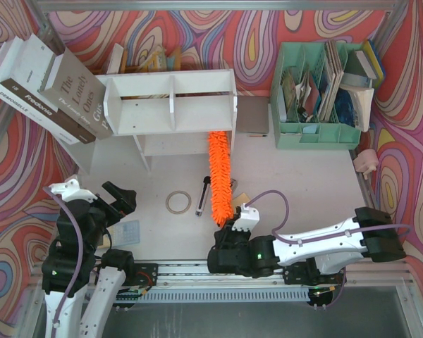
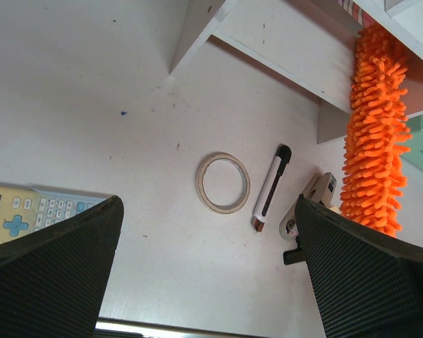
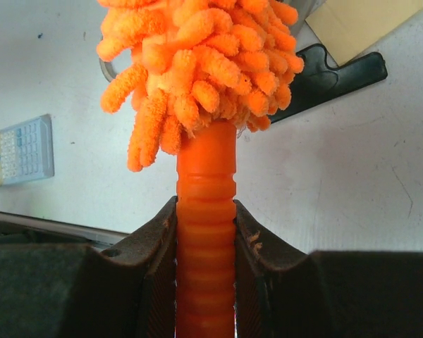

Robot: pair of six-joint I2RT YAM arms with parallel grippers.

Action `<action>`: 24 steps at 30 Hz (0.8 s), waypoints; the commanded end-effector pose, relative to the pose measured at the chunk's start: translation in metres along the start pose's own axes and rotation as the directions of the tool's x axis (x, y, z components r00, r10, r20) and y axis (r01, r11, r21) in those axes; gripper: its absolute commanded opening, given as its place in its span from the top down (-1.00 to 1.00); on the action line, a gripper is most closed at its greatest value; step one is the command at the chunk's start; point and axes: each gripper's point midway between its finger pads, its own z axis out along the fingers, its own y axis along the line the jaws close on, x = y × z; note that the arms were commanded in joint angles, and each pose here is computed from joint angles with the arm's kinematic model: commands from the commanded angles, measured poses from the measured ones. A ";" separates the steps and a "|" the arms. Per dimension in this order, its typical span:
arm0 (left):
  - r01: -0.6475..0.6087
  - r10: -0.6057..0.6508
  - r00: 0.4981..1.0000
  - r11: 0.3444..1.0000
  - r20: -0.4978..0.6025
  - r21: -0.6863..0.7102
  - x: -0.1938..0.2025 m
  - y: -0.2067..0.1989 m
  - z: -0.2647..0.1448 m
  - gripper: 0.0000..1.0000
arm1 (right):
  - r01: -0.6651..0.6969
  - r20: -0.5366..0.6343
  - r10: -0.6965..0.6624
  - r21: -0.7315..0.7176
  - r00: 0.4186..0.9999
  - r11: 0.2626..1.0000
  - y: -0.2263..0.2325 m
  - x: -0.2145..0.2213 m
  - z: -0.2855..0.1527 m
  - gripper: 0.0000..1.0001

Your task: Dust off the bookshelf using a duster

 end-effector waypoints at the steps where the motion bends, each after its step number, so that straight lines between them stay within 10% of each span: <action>1: -0.012 0.012 1.000 1.000 -0.007 -0.002 0.002 0.001 0.004 -0.96 | -0.009 0.080 0.010 -0.010 0.997 1.000 0.010 -0.034 -0.012 1.00; 24: -0.012 0.012 1.000 1.000 -0.006 -0.002 0.002 0.001 0.004 -0.97 | -0.004 0.051 0.003 0.024 0.999 1.000 -0.007 -0.021 -0.007 1.00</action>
